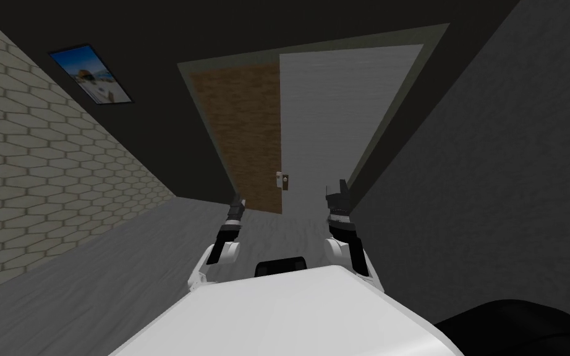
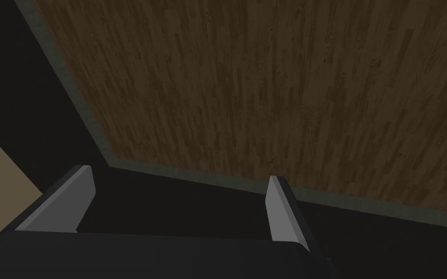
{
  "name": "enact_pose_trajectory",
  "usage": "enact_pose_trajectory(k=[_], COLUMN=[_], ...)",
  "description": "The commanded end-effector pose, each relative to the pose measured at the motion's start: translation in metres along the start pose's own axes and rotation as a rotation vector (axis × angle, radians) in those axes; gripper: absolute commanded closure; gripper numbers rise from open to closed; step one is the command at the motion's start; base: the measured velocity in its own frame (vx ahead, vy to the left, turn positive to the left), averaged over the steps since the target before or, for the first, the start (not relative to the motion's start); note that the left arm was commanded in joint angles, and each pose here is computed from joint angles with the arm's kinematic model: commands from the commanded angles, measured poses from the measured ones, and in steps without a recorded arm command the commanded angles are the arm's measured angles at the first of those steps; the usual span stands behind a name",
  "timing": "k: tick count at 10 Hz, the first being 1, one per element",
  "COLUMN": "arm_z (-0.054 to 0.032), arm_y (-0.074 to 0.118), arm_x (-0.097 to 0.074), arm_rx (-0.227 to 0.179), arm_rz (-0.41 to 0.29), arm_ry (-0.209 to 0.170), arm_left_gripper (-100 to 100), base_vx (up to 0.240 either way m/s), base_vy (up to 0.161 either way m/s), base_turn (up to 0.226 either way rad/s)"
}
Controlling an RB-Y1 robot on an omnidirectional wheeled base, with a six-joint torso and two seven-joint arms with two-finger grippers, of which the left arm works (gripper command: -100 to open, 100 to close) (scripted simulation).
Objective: Pull the door open
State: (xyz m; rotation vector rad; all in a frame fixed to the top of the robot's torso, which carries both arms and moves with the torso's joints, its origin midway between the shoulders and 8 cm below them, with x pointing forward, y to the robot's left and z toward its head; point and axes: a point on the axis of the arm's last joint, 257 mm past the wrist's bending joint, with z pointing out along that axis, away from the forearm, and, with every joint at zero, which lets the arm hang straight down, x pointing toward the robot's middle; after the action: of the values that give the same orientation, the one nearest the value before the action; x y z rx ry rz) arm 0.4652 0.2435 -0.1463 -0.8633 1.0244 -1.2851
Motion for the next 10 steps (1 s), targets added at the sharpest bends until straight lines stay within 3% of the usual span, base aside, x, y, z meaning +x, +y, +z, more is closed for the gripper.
enact_pose_trajectory(k=[1,10], arm_z=[0.0020,0.0124], arm_y=[0.016,0.098], arm_x=[0.002,0.009], arm_rx=[-0.026,-0.188], arm_rz=[-0.012,-0.068], arm_ry=[0.007,0.036], arm_left_gripper=[-100,-100], base_vx=[0.096,0.107], base_vy=[-0.030,-0.030], base_turn=[-0.060,-0.070])
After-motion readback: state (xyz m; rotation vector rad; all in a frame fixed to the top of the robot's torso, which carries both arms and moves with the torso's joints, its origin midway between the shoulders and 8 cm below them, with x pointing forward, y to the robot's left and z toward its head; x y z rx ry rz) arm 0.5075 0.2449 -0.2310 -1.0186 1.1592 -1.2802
